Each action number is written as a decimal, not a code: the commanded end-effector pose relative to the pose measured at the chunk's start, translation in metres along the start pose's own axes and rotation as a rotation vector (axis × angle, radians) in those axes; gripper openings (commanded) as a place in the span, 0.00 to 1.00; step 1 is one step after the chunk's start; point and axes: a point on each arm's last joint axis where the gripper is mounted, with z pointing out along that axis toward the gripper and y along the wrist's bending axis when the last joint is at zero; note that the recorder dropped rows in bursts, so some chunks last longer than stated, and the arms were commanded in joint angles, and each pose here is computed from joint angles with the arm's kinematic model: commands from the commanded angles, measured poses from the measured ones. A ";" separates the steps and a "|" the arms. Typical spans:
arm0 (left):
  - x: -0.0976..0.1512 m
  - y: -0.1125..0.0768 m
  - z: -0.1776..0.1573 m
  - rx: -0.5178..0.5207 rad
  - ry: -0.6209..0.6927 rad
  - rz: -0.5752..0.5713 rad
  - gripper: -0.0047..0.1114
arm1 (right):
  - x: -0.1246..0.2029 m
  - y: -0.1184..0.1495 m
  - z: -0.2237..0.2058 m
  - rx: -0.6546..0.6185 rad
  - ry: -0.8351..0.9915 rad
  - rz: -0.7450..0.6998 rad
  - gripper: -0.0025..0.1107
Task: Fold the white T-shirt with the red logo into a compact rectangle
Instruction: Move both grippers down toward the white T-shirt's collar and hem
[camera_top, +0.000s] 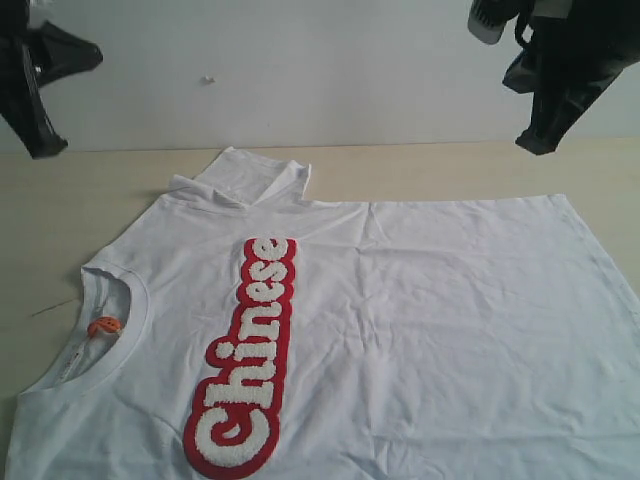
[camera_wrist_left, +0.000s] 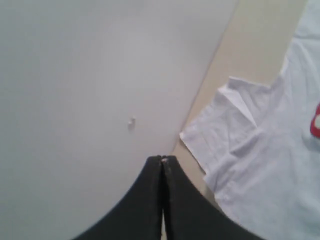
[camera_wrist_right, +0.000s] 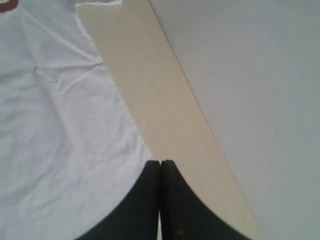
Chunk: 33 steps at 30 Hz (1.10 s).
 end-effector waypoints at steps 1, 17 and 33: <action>0.018 -0.019 0.011 0.048 0.067 0.066 0.04 | 0.000 0.000 0.005 -0.010 0.014 -0.073 0.02; 0.017 -0.074 0.026 0.193 0.102 0.287 0.04 | 0.000 0.001 0.006 -0.012 0.016 -0.128 0.02; 0.021 -0.068 0.024 0.138 0.166 0.233 0.04 | 0.000 0.002 0.006 -0.026 0.012 -0.304 0.02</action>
